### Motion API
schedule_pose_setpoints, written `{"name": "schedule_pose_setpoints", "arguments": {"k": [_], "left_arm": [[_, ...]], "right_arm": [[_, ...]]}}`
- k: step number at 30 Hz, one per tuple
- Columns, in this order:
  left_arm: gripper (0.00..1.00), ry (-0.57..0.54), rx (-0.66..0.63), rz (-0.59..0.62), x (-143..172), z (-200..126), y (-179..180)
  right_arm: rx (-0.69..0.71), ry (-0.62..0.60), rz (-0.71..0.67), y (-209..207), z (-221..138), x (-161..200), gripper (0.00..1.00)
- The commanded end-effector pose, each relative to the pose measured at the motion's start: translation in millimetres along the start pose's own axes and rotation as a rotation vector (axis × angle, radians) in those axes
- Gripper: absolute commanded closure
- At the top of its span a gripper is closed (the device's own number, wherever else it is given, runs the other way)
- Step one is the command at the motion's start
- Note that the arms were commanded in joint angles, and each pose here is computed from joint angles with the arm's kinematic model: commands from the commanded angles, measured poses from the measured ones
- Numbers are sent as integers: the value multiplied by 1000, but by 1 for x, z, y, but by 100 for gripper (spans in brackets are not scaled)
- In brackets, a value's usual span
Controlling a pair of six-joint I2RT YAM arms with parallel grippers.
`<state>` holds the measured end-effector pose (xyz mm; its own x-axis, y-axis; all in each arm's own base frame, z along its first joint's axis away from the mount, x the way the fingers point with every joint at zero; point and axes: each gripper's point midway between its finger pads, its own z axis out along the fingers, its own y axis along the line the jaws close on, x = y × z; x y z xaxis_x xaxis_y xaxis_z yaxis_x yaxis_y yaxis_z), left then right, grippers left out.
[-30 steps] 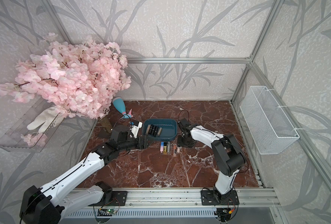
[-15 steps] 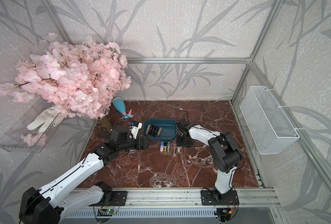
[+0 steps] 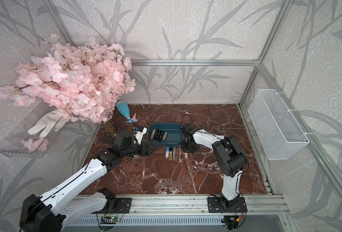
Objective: Put the lipstick into the storage box
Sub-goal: Pick up the lipstick at the center of the board.
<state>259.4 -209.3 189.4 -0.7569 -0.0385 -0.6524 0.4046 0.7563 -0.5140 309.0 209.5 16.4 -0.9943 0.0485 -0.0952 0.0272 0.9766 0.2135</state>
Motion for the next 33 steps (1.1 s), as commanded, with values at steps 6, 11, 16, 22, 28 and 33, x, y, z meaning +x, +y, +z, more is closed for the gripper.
{"name": "schedule_pose_setpoints", "arguments": {"k": [6,11,16,22,28,33], "left_arm": [[20,-42,-4,36,-11,-10,-4],[20,-81,-44,47,-16,-18,1],[19,-148,-76,59,-25,-27,4],[18,-173,-77,51,-29,-30,4],[0,-193,-52,32,-35,-36,-4],[0,-212,-49,37,-43,-45,-10]], "right_arm": [[26,1,-17,-2,-1,1,78],[21,-13,-27,-1,-15,0,78],[23,-48,-43,-3,-40,0,78],[6,-110,-58,0,-82,-6,78],[-48,-169,-80,22,-130,-23,79],[-129,-213,-108,49,-163,-44,79]]}}
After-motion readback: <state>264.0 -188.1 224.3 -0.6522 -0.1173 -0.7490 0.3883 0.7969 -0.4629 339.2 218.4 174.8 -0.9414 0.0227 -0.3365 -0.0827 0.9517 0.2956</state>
